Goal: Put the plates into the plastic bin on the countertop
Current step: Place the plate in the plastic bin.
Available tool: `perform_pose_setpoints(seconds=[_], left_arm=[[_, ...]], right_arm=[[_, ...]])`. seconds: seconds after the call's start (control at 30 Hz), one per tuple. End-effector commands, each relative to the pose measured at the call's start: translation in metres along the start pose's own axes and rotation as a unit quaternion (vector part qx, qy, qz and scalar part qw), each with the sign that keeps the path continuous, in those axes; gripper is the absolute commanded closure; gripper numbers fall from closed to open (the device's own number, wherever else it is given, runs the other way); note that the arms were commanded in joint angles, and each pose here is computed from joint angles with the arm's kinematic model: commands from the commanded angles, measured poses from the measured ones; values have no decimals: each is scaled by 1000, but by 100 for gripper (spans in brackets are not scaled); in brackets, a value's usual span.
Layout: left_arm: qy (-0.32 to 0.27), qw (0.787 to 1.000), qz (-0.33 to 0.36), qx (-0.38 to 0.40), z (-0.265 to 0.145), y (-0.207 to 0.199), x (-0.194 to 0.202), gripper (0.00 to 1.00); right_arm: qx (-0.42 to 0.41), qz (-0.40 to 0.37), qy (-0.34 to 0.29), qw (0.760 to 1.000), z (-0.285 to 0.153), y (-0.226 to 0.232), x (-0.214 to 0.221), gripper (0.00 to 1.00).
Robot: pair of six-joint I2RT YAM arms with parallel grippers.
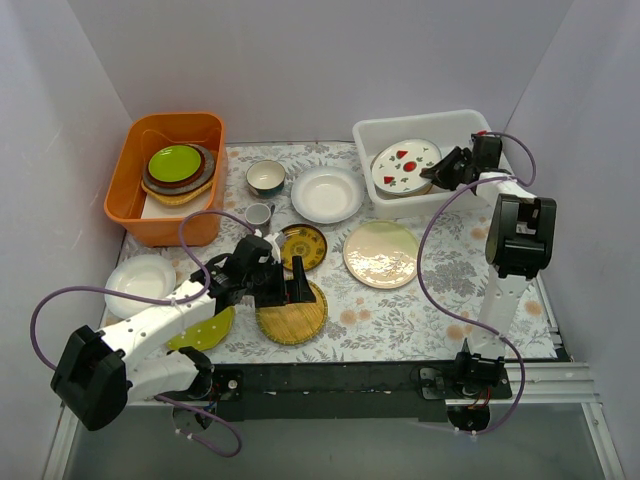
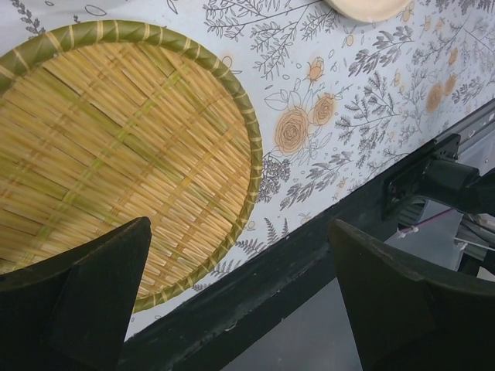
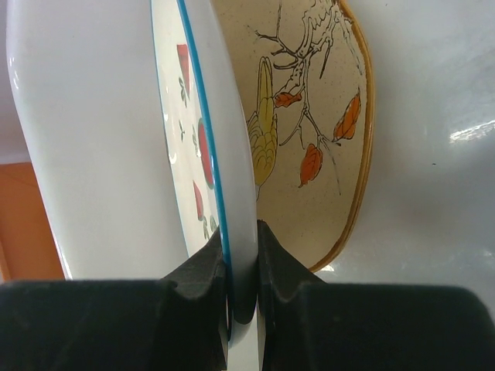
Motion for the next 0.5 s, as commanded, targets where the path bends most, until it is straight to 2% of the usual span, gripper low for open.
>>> perform_pose_setpoints(seconds=[0.0,0.17,0.47], left_arm=[[-8,1000,-2,12,-4,-3,-1,2],[-10,1000,-4,14,-5,-4,-1,2],[-13,1000,-8,21,-7,-5,0,2]], right_arm=[[-85,-34,-4,996,-4,52,-13,99],[-68,-16,18,997,4,37,-4,98],[-41,1,35,999,10,18,5,81]])
Point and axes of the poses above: each gripper's point midway between its finger pads, its own z axis out along the fingers, its own y axis along the line the jaws close on, x = y × z, the point moved 1 cm from there along -z, back along the fingers, and after that the axes turned 9 degrees about z, right-handed, at the moved point
